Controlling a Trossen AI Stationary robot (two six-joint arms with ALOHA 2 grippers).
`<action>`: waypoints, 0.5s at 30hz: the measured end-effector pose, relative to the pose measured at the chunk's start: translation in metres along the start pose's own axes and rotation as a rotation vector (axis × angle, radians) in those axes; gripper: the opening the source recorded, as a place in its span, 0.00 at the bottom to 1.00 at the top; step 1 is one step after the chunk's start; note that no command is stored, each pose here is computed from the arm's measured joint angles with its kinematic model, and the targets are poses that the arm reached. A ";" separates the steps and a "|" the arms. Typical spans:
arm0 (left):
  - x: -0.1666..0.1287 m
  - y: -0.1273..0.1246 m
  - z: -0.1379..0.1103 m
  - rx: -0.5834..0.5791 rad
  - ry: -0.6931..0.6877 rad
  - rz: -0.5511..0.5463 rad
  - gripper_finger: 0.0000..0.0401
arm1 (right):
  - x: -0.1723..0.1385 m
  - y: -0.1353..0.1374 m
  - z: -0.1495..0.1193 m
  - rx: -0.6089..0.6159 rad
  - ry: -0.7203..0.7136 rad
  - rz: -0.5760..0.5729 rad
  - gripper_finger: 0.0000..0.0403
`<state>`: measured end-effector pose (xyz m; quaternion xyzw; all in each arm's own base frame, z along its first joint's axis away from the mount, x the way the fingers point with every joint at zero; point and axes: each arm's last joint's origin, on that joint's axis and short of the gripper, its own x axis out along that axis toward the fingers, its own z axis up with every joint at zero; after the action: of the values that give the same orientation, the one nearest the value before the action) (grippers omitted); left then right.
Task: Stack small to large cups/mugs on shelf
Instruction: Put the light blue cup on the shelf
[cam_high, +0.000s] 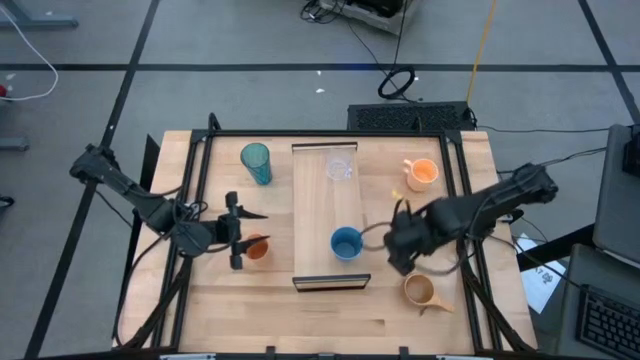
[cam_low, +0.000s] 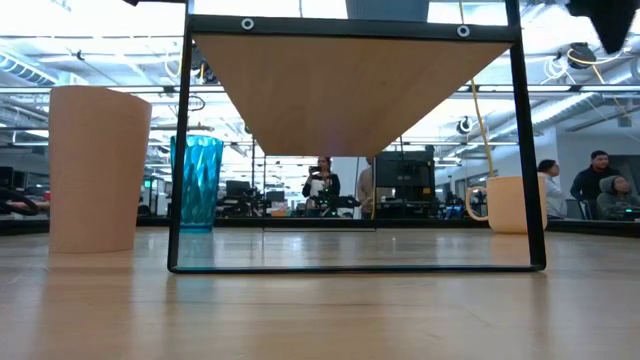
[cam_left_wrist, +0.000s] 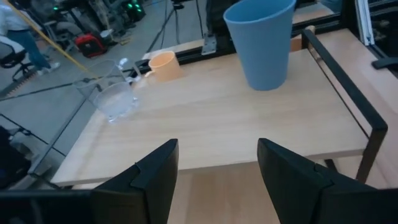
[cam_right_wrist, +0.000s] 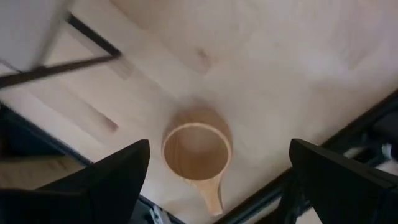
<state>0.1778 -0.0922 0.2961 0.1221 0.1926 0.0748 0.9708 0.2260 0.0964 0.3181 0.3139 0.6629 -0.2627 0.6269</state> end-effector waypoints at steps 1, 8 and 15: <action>0.001 0.001 0.000 0.000 0.003 -0.006 0.56 | 0.006 0.007 -0.003 0.004 0.024 -0.010 0.94; 0.005 0.007 -0.003 0.007 0.041 0.021 0.56 | 0.039 0.046 -0.032 0.022 0.141 -0.035 0.94; 0.007 0.010 -0.004 0.004 0.052 0.028 0.56 | 0.053 0.061 -0.057 0.049 0.126 -0.038 0.94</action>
<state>0.1819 -0.0803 0.2924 0.1250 0.2161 0.0912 0.9640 0.2325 0.1833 0.2727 0.3323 0.7001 -0.2707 0.5711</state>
